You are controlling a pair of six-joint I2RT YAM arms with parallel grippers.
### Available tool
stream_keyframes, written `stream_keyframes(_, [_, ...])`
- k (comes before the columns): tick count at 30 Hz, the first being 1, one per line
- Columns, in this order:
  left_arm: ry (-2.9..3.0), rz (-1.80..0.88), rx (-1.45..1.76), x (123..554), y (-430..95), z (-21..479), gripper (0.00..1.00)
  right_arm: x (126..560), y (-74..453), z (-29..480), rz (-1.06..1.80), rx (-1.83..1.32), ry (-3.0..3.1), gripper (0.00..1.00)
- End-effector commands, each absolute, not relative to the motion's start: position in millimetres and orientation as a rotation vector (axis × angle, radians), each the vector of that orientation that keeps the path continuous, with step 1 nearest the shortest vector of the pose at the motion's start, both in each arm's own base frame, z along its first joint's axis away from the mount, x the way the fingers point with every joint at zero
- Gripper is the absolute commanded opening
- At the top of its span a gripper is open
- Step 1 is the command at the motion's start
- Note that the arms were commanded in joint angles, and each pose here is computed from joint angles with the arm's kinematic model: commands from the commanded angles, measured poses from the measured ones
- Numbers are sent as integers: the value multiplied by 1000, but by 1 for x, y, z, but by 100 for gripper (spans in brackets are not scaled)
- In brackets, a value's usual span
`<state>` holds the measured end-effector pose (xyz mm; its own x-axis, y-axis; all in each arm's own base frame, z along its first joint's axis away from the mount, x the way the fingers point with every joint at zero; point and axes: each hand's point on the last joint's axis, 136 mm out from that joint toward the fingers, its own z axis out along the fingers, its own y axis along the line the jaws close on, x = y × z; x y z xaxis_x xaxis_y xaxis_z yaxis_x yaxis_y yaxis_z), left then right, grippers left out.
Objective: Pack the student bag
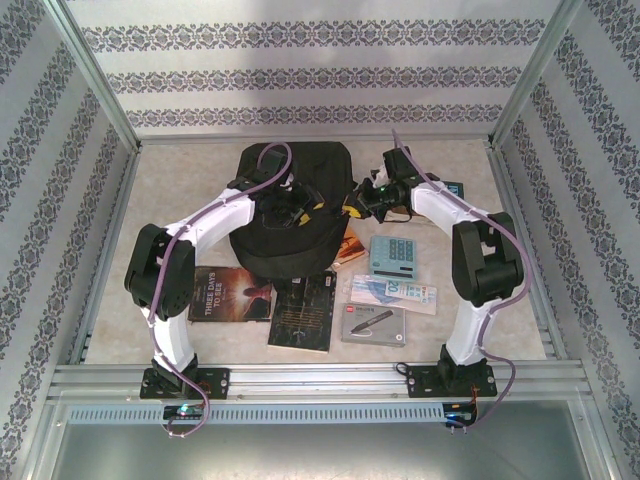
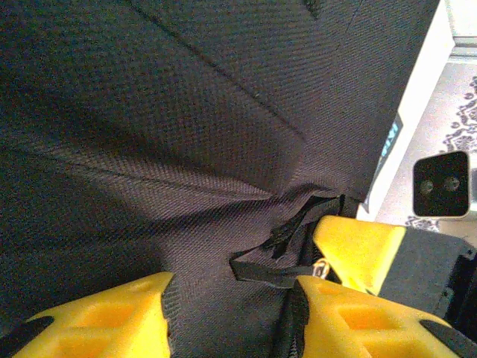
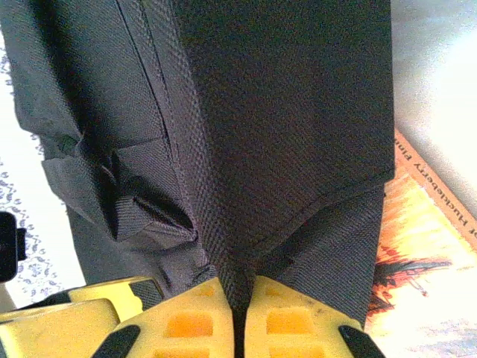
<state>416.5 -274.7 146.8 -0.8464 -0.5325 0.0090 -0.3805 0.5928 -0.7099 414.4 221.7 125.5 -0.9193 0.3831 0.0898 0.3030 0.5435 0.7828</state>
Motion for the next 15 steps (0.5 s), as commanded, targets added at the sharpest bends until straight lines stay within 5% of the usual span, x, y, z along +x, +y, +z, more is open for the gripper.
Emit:
stream_keyframes(1, [2572,-1191,-792,421,-287,149,45,418,227,159,1471,572,2554,3])
stream_keyframes(15, [2564,-1283,-942,415,-302,134,41,416,229,167,1549,614,2476,0])
